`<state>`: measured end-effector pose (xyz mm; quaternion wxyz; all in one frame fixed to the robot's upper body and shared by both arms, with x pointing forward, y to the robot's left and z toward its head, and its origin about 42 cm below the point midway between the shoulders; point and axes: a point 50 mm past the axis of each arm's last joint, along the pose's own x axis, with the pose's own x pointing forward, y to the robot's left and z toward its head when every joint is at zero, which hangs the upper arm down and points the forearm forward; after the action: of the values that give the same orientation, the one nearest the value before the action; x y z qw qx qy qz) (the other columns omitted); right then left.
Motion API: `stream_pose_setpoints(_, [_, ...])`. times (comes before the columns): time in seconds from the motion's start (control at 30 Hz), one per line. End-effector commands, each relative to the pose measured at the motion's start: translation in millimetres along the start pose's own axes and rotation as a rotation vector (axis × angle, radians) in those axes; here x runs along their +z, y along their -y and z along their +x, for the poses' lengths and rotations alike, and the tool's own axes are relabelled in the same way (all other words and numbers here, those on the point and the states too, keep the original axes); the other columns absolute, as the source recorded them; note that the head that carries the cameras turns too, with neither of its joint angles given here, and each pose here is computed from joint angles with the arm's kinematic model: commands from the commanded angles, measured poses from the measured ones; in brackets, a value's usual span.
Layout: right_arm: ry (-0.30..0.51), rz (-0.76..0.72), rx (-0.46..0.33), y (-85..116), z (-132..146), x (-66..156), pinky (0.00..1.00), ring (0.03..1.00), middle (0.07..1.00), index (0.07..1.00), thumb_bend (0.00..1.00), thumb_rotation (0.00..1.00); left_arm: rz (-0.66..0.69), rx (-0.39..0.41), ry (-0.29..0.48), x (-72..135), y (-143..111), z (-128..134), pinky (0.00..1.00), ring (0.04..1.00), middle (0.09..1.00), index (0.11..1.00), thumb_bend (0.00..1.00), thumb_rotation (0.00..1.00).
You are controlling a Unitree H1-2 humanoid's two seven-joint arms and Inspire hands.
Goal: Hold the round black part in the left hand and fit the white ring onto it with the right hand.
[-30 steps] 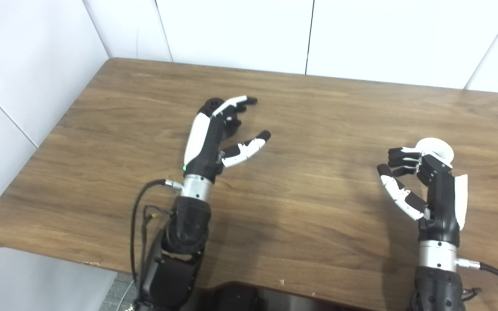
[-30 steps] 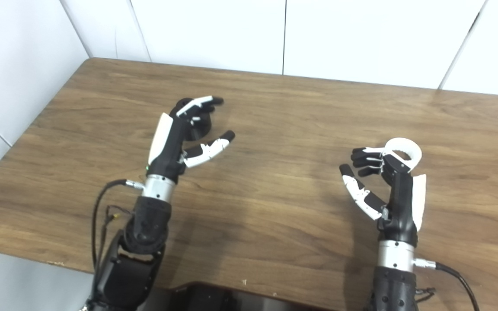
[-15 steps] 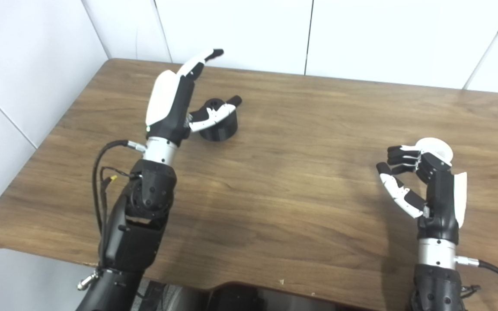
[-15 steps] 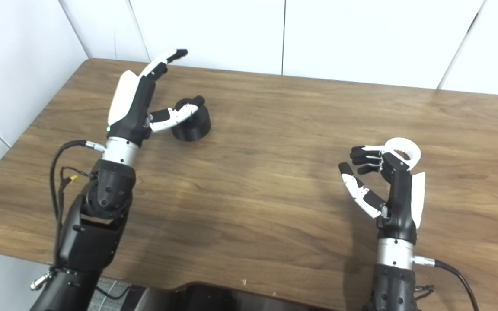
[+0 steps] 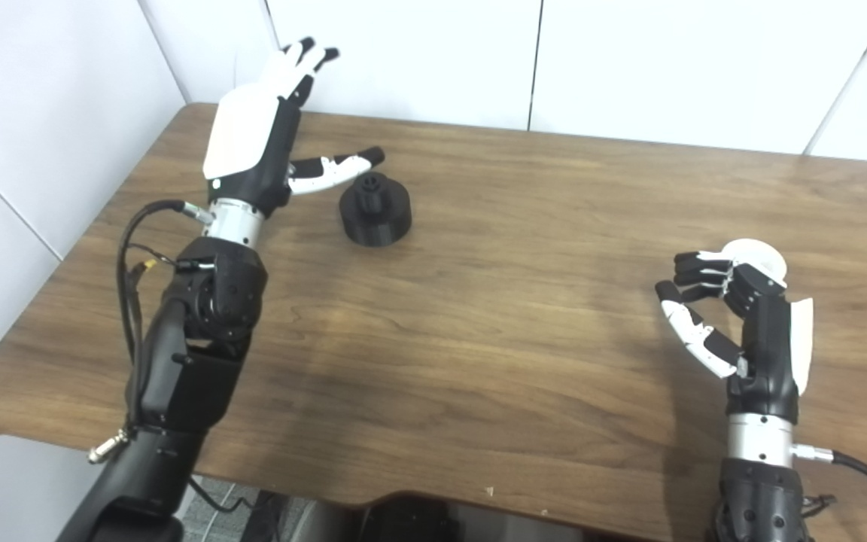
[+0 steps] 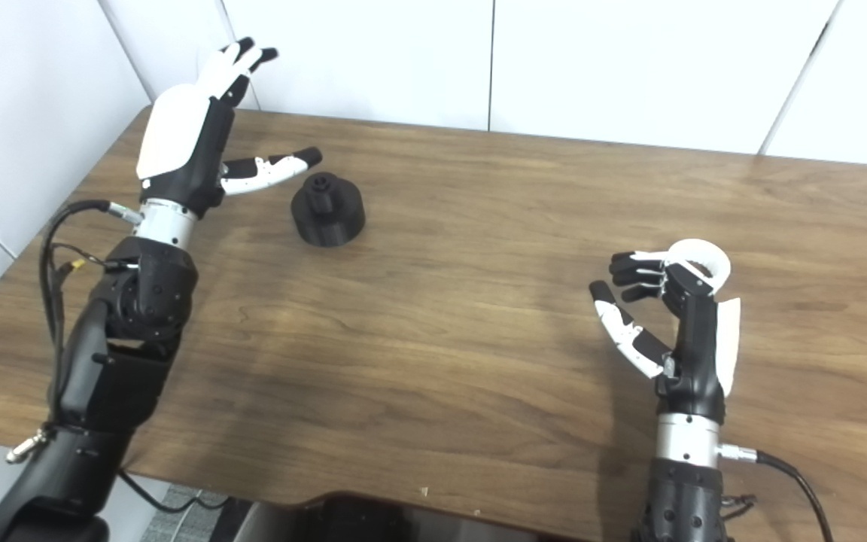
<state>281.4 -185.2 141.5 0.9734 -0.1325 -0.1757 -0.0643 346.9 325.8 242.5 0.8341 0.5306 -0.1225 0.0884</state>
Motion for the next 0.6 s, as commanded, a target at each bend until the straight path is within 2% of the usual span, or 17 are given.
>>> stream_pose_setpoints(0.0, [-0.024,-0.003,0.007,-1,-7,-12,0.45,0.542,0.598,0.494,0.5,0.14,0.071,0.034,0.031,3,-22,21,1.0,1.0,1.0,0.98,1.0,0.61])
stream_pose_setpoints(0.2, [-0.023,-0.004,0.009,-1,-7,-13,0.45,0.539,0.59,0.494,0.5,0.14,0.157,-0.048,-0.015,-7,-20,33,1.0,1.0,1.0,0.999,1.0,0.65])
stream_pose_setpoints(0.5, [-0.022,-0.002,0.004,-1,-7,-12,0.44,0.534,0.589,0.494,0.5,0.14,0.205,-0.133,-0.057,-19,-11,39,1.0,1.0,1.0,1.0,1.0,0.71])
stream_pose_setpoints(0.57, [-0.028,0.0,0.003,-1,-8,-12,0.44,0.538,0.589,0.494,0.5,0.14,0.218,-0.148,-0.064,-20,-10,39,1.0,1.0,1.0,1.0,1.0,0.69])
